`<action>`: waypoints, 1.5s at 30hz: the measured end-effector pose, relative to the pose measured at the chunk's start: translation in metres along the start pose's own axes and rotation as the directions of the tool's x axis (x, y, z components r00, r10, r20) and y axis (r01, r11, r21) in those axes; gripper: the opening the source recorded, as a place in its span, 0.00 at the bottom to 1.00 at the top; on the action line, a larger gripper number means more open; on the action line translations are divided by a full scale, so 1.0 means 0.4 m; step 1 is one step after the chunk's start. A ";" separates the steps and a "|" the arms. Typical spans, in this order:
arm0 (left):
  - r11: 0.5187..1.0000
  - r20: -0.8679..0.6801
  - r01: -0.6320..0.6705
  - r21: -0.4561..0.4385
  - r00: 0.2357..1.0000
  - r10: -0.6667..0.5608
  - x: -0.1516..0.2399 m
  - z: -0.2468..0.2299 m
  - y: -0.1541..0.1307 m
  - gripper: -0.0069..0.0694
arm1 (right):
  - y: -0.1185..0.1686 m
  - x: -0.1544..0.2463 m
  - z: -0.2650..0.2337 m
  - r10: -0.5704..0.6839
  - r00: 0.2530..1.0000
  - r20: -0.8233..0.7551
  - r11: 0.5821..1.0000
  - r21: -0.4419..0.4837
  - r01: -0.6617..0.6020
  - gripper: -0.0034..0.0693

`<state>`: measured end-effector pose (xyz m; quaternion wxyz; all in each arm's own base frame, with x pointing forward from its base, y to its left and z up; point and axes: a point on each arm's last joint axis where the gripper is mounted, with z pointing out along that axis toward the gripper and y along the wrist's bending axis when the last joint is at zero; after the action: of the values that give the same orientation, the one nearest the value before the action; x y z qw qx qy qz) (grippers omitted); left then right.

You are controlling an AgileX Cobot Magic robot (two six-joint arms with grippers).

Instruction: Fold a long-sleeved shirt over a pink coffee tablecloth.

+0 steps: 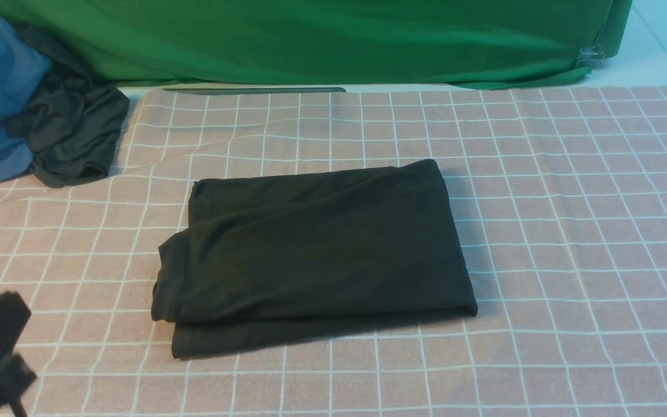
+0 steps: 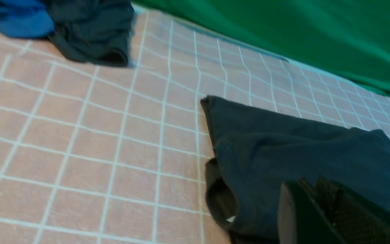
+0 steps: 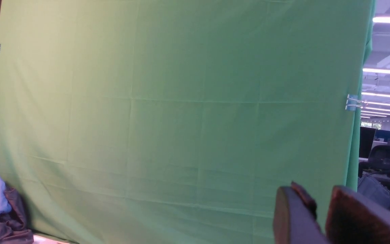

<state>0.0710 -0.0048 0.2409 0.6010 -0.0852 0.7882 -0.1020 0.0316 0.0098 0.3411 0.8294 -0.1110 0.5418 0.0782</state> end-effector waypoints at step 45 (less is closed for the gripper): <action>0.997 0.126 -0.080 -0.004 0.989 0.079 0.123 -0.005 0.040 0.25 | -0.005 0.058 -0.010 -0.013 0.982 -0.188 0.998 0.064 0.026 0.37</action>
<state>0.0558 -0.0019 0.1913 0.6530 -0.0595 0.7515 -0.0728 0.0380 0.0070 0.3185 0.7786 -0.0958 0.6188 0.0412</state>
